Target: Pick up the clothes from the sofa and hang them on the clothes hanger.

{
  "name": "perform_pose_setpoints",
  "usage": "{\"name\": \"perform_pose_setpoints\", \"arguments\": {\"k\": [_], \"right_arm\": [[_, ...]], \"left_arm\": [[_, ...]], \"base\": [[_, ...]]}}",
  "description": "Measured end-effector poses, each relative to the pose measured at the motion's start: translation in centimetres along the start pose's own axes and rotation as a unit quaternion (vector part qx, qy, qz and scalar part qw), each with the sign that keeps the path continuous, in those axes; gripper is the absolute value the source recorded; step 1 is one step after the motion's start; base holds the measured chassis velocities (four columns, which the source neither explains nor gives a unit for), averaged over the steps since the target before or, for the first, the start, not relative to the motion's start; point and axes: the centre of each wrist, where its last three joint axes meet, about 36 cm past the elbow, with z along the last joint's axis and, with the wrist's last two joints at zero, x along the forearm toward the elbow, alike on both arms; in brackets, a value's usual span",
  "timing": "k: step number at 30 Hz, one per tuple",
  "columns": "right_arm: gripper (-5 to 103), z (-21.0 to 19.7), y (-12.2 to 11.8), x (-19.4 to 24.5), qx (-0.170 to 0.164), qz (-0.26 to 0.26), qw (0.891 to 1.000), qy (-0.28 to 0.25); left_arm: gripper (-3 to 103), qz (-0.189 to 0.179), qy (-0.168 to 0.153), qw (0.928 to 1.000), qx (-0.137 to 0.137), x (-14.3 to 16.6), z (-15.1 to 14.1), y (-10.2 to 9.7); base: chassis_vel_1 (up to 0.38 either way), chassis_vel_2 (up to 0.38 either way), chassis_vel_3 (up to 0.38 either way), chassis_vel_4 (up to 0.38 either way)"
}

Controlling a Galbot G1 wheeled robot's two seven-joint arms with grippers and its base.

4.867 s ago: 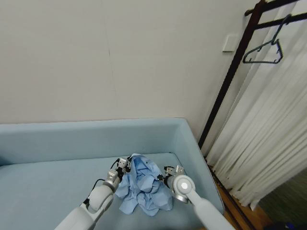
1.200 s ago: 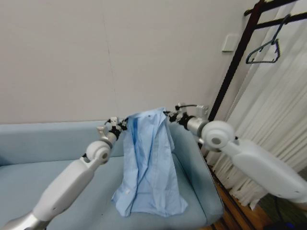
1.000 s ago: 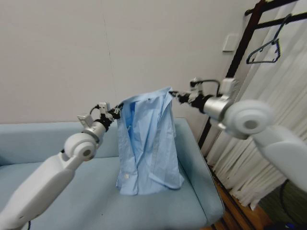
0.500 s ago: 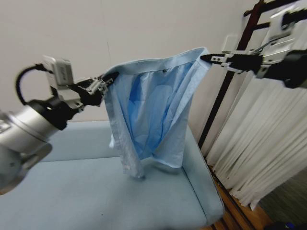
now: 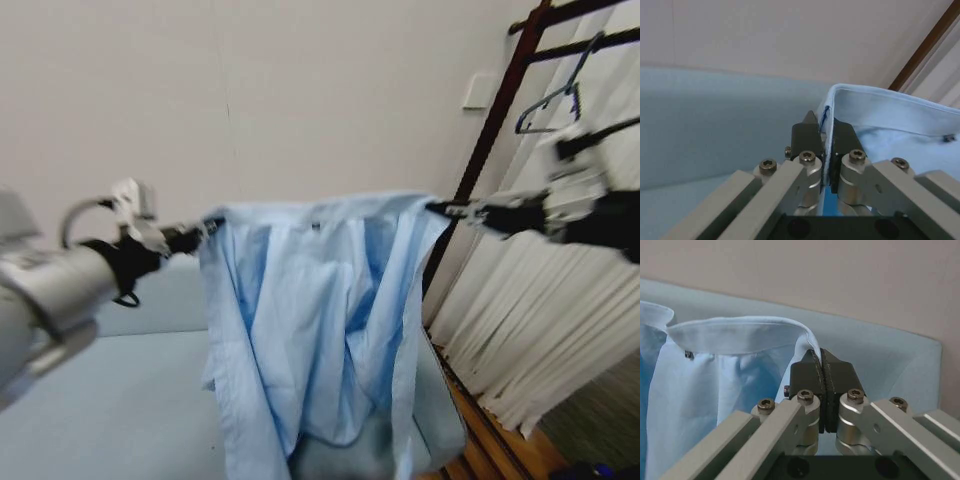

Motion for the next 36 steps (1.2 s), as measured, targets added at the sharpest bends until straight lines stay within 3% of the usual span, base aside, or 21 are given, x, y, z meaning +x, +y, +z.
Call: {"name": "perform_pose_setpoints", "arguments": {"k": [1, 3, 7, 8, 12, 14, 17, 18, 21, 22, 27, 30, 34, 36], "right_arm": [[0, 0.0, 0.0, 0.0, 0.0, 0.0, 1.0, 0.0], [0, 1.7, -1.3, -3.6, 0.009, 0.005, 1.0, 0.009], [0, 6.5, -4.7, -11.3, 0.021, 0.015, 0.999, 0.044], [0, 6.5, -4.7, -11.3, 0.021, 0.015, 0.999, 0.044], [0, 12.1, -6.3, -20.5, 0.06, -0.027, 0.996, 0.054], [0, 13.2, -6.6, -22.1, 0.072, -0.032, 0.996, 0.051], [0, 16.7, -8.3, -26.6, 0.101, -0.026, 0.994, 0.042], [0, 16.7, -8.3, -26.6, 0.101, -0.026, 0.994, 0.042], [0, 19.9, -10.0, -30.7, 0.12, -0.013, 0.992, 0.03], [0, 19.9, -10.0, -30.7, 0.12, -0.013, 0.992, 0.03], [0, 23.7, -11.9, -35.3, 0.144, 0.014, 0.989, 0.022], [-3, 25.4, -12.5, -37.1, 0.16, 0.031, 0.986, 0.022], [13, 26.8, -12.7, -38.6, 0.167, 0.047, 0.985, 0.025], [18, 27.7, -12.8, -39.2, 0.167, 0.054, 0.984, 0.031]], "left_arm": [[2, 0.0, 0.0, 1.0, 0.0, 0.0, 0.0, 0.0], [2, -0.008, 0.017, 0.9998, 0.008, -2.8, 2.0, 1.5], [2, -0.05, 0.026, 0.9981, 0.025, -11.2, 5.8, 6.6], [2, -0.05, 0.026, 0.9981, 0.025, -11.2, 5.8, 6.6], [2, -0.103, 0.035, 0.9937, 0.029, -18.7, 10.9, 11.1], [2, -0.105, 0.038, 0.9934, 0.029, -20.3, 12.0, 11.5], [2, -0.112, 0.051, 0.9923, 0.015, -27.5, 16.0, 13.0], [2, -0.112, 0.051, 0.9923, 0.015, -27.5, 16.0, 13.0], [2, -0.115, 0.054, 0.992, 0.0, -34.6, 19.2, 12.9], [2, -0.115, 0.054, 0.992, 0.0, -34.6, 19.2, 12.9], [2, -0.133, 0.053, 0.989, -0.037, -41.3, 20.2, 13.7], [2, -0.155, 0.063, 0.9846, -0.052, -42.7, 20.8, 14.6], [-1, -0.177, 0.074, 0.9785, -0.075, -43.1, 21.7, 15.8], [7, -0.185, 0.08, 0.9759, -0.082, -43.0, 22.2, 16.4]], "base": [[0.0, 0.0, 0.0, 0.0], [0.0, 0.0, 0.0, 0.0], [0.0, 0.0, 0.0, 0.0], [0.0, 0.0, 0.0, 0.0], [0.0, 0.0, 0.0, 0.0], [0.0, 0.0, 0.0, 0.0], [0.0, 0.0, 0.0, 0.0], [0.0, 0.0, 0.0, 0.0], [0.0, 0.0, 0.0, 0.0], [0.0, 0.0, 0.0, 0.0], [0.0, 0.0, 0.0, 0.0], [0.0, 0.0, 0.0, 0.0], [0.0, 0.0, 0.0, 0.0], [0.0, 0.0, 0.0, 0.0]]}}
